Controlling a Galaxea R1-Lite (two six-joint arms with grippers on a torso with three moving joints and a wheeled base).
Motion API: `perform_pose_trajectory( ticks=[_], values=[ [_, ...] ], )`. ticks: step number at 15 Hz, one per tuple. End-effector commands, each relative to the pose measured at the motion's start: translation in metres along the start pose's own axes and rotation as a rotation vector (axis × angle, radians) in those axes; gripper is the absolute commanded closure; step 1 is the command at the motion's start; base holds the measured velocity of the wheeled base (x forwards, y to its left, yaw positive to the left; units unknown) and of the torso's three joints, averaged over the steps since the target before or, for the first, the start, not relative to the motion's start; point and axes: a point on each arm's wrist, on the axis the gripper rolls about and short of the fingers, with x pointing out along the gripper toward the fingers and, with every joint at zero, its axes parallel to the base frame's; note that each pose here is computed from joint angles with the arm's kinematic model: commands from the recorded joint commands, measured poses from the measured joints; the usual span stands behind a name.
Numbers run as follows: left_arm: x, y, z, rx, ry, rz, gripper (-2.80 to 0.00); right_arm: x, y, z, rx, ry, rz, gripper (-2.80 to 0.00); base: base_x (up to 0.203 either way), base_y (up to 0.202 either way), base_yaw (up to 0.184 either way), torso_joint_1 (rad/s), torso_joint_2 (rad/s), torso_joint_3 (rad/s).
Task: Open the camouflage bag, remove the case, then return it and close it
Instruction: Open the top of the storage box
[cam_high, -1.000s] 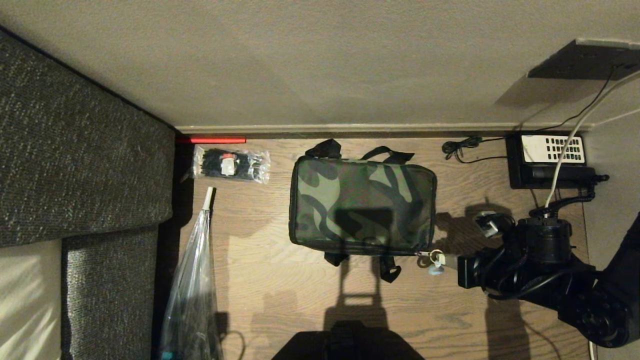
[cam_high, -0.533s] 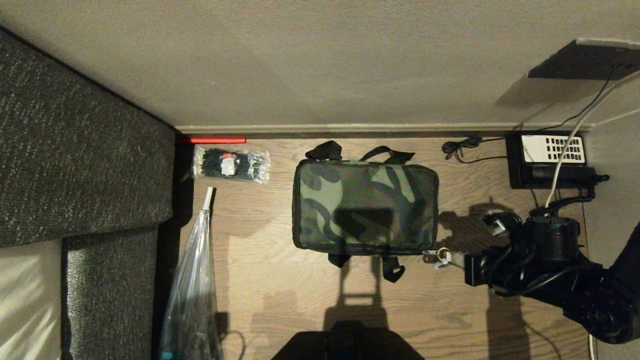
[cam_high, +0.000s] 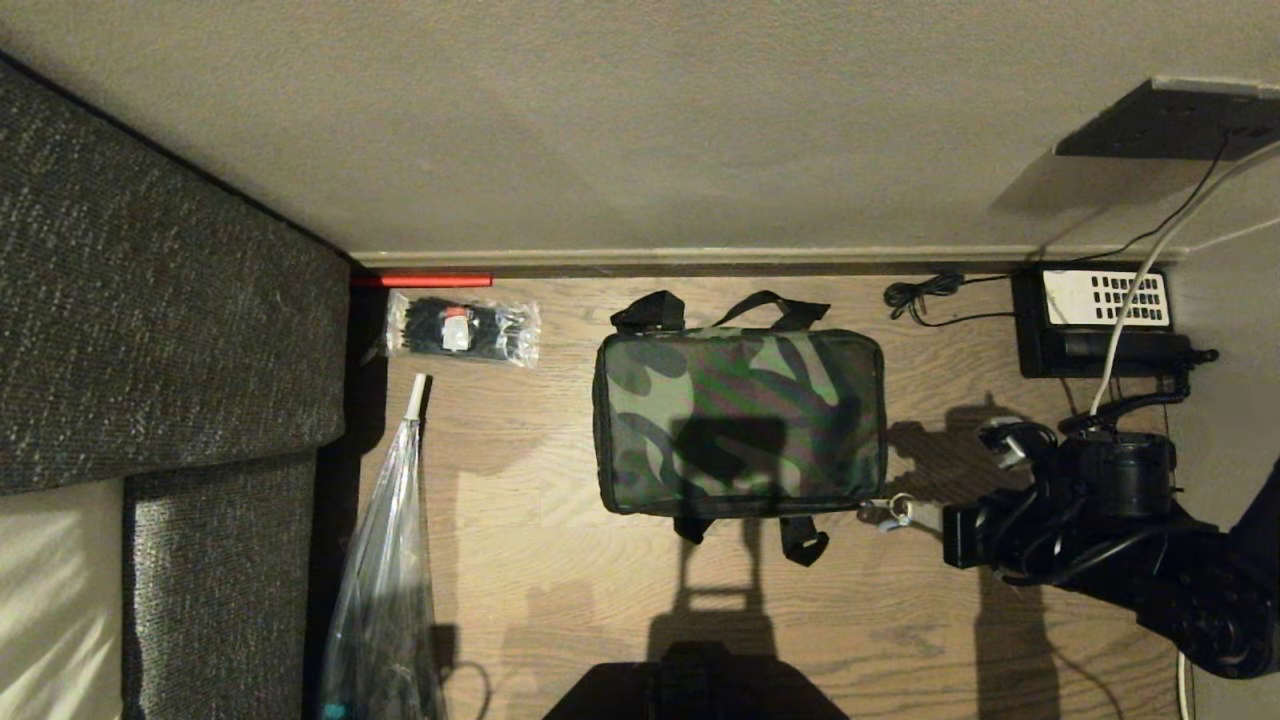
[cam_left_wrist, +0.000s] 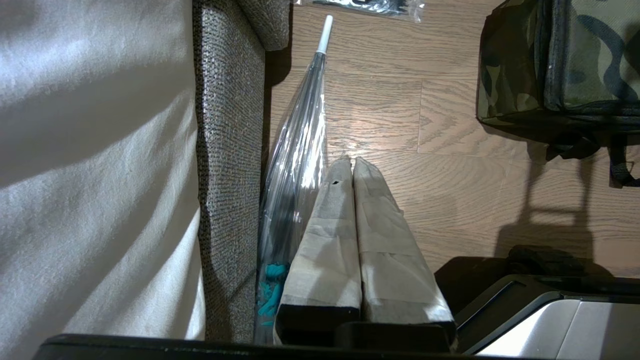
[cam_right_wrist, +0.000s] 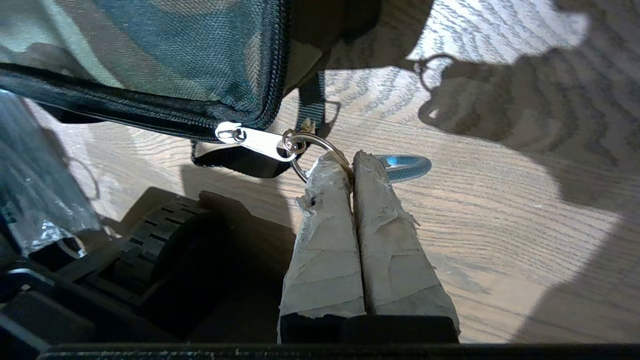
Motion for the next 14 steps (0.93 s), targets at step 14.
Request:
perform_pose_trajectory(
  ticks=[14],
  values=[
    [0.0,0.0,0.0,0.0,0.0,0.001,0.0,-0.013,0.014,0.004,-0.005,0.01,0.252,0.0,0.0,0.0,0.0,0.0,0.0,0.0]
  ],
)
